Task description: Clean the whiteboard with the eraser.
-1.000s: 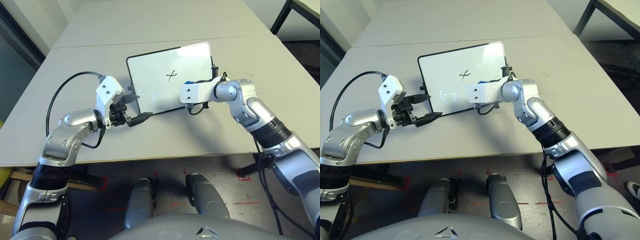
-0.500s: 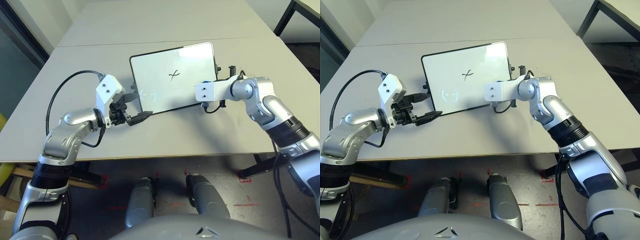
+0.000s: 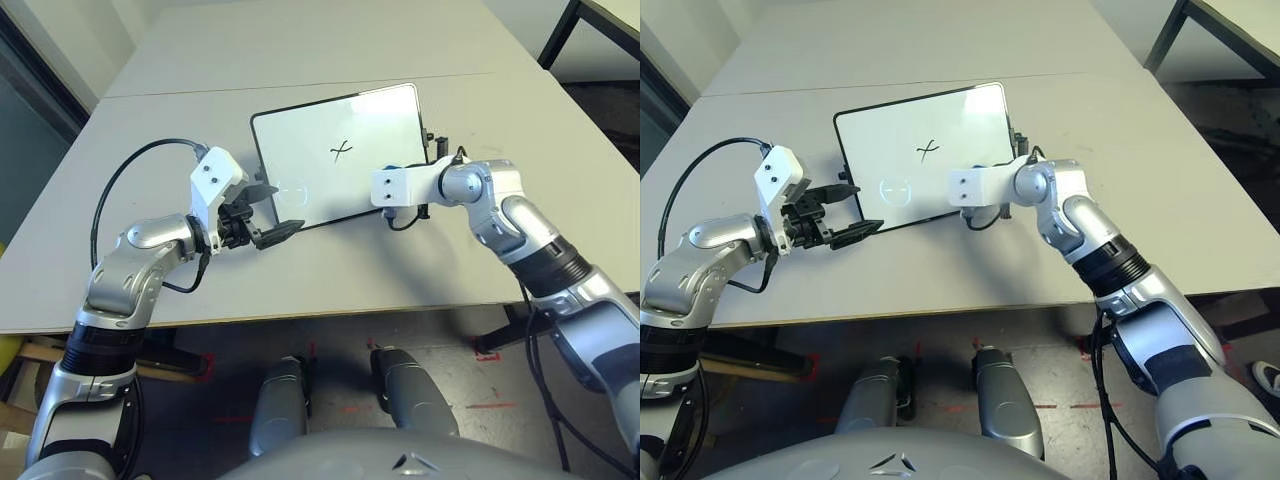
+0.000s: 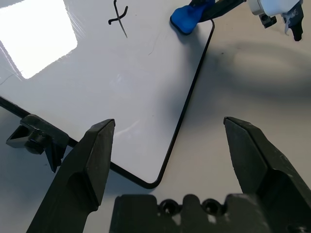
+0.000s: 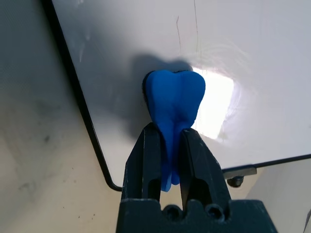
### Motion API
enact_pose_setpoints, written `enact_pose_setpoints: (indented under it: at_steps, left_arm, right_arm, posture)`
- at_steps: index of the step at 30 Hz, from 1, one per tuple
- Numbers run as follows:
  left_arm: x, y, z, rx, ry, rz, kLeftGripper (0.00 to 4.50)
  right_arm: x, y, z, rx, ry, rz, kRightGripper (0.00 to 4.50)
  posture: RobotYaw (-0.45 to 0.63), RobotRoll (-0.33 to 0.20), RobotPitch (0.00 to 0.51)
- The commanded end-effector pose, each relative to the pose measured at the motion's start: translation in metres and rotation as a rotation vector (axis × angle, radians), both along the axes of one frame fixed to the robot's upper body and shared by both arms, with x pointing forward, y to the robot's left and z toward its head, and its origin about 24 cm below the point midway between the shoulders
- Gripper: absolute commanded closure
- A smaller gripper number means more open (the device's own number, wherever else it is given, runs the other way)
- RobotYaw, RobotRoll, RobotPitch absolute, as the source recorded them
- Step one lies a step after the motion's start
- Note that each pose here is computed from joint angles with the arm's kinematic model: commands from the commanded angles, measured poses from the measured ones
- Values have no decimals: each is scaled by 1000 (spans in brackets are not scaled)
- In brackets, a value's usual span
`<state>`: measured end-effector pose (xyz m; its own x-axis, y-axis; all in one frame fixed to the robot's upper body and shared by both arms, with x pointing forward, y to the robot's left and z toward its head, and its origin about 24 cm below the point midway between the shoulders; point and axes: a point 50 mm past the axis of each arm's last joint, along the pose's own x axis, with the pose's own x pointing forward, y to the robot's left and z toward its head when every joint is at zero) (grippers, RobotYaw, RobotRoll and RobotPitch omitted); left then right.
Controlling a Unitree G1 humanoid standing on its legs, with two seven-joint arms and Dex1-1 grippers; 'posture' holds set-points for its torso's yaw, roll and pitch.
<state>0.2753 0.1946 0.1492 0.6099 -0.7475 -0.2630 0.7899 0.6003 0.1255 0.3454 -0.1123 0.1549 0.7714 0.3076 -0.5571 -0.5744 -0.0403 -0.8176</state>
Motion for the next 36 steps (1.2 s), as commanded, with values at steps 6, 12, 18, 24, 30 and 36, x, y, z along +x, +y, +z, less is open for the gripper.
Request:
enact_pose_setpoints:
  at_steps: [6,12,18,24,30,36]
  left_arm:
    - [1,3,1,10,-6,18,0]
    - [1,2,1,8,-8,20,0]
    - [2,6,1,16,-13,34,0]
    - [4,12,3,32,-26,50,0]
    - [7,18,7,48,-48,71,0]
    - [8,21,7,56,-58,84,0]
  right_arm:
    - [-2,16,-2,9,4,51,4177]
    - [-3,19,8,33,1,62,4177]
    - [2,12,42,43,-31,48,4182]
    - [7,14,59,58,-68,55,4199]
    - [16,19,65,43,-101,68,4234]
    - [25,29,63,24,-111,95,4251]
  posture:
    - [-143,0,116]
    - [-141,0,114]
    - [-144,0,113]
    - [-143,0,104]
    - [-136,0,94]
    - [-117,0,82]
